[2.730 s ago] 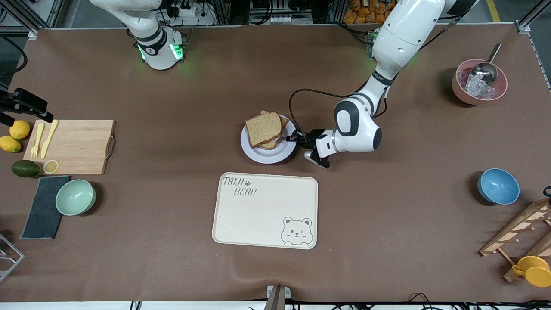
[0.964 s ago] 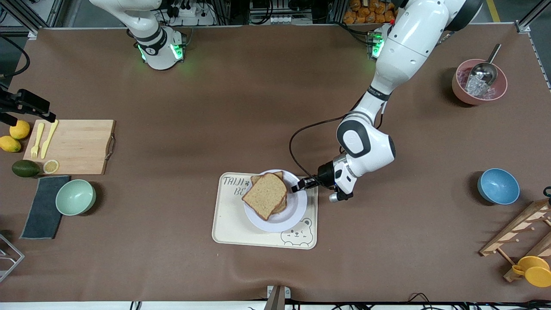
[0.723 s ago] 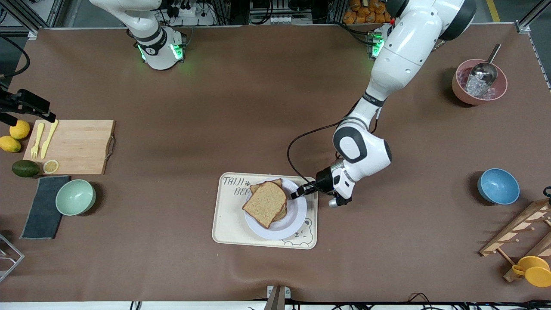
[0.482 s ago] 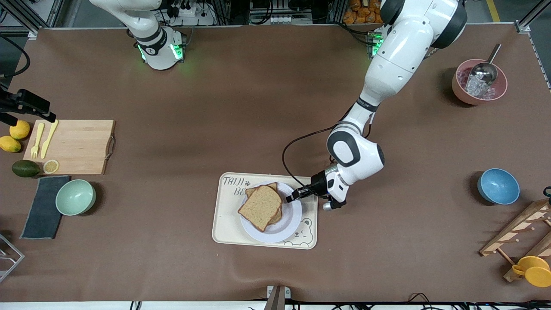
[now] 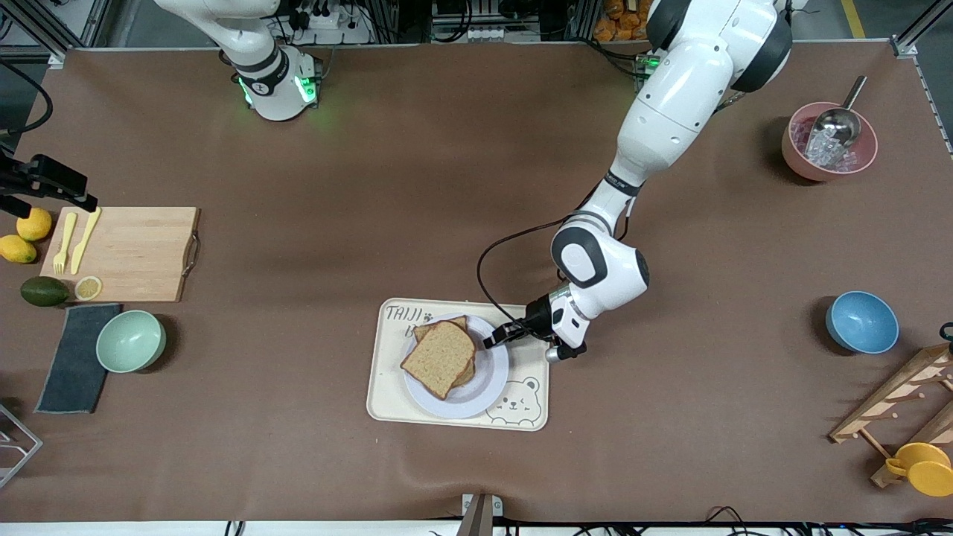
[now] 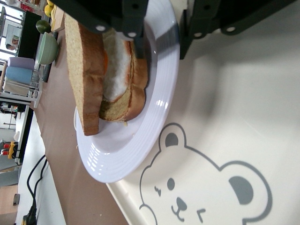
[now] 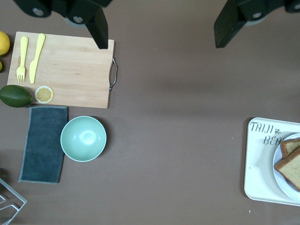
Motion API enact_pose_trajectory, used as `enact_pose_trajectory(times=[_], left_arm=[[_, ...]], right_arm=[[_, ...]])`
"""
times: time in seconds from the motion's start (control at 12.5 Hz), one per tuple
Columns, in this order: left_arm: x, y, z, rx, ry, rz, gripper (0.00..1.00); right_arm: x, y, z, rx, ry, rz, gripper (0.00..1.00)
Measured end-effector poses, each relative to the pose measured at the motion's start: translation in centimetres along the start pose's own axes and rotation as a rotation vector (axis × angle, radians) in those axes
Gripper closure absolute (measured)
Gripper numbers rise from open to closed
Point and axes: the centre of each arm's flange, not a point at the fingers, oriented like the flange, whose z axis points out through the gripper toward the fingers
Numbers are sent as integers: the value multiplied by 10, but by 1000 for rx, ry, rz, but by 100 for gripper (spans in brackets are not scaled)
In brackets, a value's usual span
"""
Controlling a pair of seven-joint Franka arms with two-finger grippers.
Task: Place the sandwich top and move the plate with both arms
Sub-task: 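Open the left gripper and lift it away from the plate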
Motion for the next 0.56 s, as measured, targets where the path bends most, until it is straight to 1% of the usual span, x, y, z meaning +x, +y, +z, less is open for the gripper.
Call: enact_pose_trajectory(times=[0.16,0.4,0.48,0.56], left_arm=[[8,6,-5,-8,23,10,37],[24,27,-28,-10,114,25,4],[28,39,-40,-11,153,32,0],[30,50,-53,-11,186,40,0]], right_arm=[[0,0,1,0,-5,0,0],[0,0,2,0,-7,0,0],[0,0,2,0,-8,0,0],[0,0,2,0,-9,0,0]])
